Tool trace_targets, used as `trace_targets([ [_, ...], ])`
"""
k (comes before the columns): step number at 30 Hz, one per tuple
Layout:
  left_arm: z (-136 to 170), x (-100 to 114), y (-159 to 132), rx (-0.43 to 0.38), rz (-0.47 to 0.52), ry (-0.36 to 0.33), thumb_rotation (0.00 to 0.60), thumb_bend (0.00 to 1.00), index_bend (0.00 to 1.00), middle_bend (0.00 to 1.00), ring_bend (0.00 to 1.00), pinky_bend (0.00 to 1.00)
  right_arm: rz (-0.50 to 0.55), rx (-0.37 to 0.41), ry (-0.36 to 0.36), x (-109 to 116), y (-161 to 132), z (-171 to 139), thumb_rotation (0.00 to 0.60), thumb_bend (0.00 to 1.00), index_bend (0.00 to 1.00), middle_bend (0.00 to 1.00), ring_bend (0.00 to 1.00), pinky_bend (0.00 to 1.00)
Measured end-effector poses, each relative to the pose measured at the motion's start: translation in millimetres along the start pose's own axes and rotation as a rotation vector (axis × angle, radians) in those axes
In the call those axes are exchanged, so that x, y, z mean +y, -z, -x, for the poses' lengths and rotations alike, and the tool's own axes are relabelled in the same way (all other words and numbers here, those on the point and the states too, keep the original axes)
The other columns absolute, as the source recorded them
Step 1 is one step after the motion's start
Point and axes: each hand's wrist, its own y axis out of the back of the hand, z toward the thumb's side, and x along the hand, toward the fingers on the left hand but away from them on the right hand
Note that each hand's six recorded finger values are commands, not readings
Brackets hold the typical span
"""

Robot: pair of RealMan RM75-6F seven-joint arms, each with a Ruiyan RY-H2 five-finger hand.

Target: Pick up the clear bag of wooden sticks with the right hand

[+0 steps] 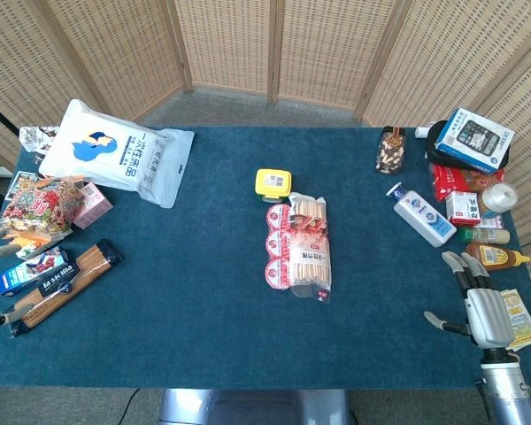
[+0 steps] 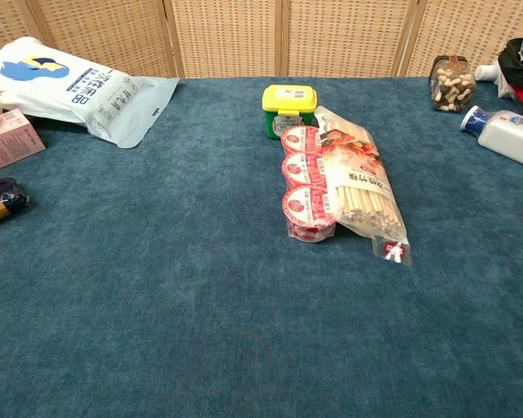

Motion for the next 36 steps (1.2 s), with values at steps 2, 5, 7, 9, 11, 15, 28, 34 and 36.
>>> trace_targets([
  [2, -0.1, -0.7, 0.1, 0.000, 0.000, 0.003, 0.600, 0.00, 0.22, 0.00, 0.00, 0.00, -0.003, 0.001, -0.008, -2.2, 0.1, 0.0, 0.600, 0.00, 0.06, 0.11, 0.00, 0.00],
  [5, 0.0, -0.6, -0.2, -0.001, -0.003, 0.002, 0.600, 0.00, 0.22, 0.00, 0.00, 0.00, -0.007, 0.004, -0.017, -4.8, -0.2, 0.1, 0.600, 0.00, 0.06, 0.11, 0.00, 0.00],
  [7, 0.4, -0.1, -0.3, -0.002, -0.001, -0.002, 0.600, 0.00, 0.22, 0.00, 0.00, 0.00, -0.007, 0.009, -0.023, -6.3, -1.1, 0.8, 0.600, 0.00, 0.06, 0.11, 0.00, 0.00],
  [9, 0.2, 0.9, 0.2, 0.000, 0.002, -0.006, 0.600, 0.00, 0.22, 0.00, 0.00, 0.00, -0.012, 0.023, -0.032, -8.0, -3.0, 2.4, 0.600, 0.00, 0.05, 0.11, 0.00, 0.00],
  [11, -0.7, 1.6, 0.8, 0.002, 0.003, -0.009, 0.600, 0.00, 0.22, 0.00, 0.00, 0.00, -0.032, 0.050, -0.051, -11.2, -5.5, 6.4, 0.600, 0.00, 0.04, 0.11, 0.00, 0.00],
  [15, -3.5, 0.7, 0.8, 0.002, 0.003, -0.011, 0.600, 0.00, 0.22, 0.00, 0.00, 0.00, -0.068, 0.139, -0.091, -16.6, -16.4, 23.1, 0.600, 0.00, 0.01, 0.11, 0.00, 0.00],
  [28, -8.2, -5.9, 4.3, 0.036, -0.020, -0.008, 0.600, 0.00, 0.22, 0.00, 0.00, 0.00, -0.265, 0.563, -0.158, -35.7, -93.4, 112.6, 0.600, 0.00, 0.00, 0.00, 0.00, 0.00],
  [34, -10.9, -7.7, 8.6, 0.060, -0.026, -0.007, 0.600, 0.00, 0.23, 0.00, 0.00, 0.00, -0.394, 0.719, -0.197, -59.2, -124.2, 135.0, 0.600, 0.02, 0.00, 0.00, 0.00, 0.00],
  [36, -11.7, -7.7, 10.3, 0.068, -0.027, -0.008, 0.600, 0.00, 0.23, 0.00, 0.00, 0.00, -0.428, 0.751, -0.206, -65.5, -131.0, 140.7, 0.600, 0.02, 0.00, 0.00, 0.00, 0.00],
])
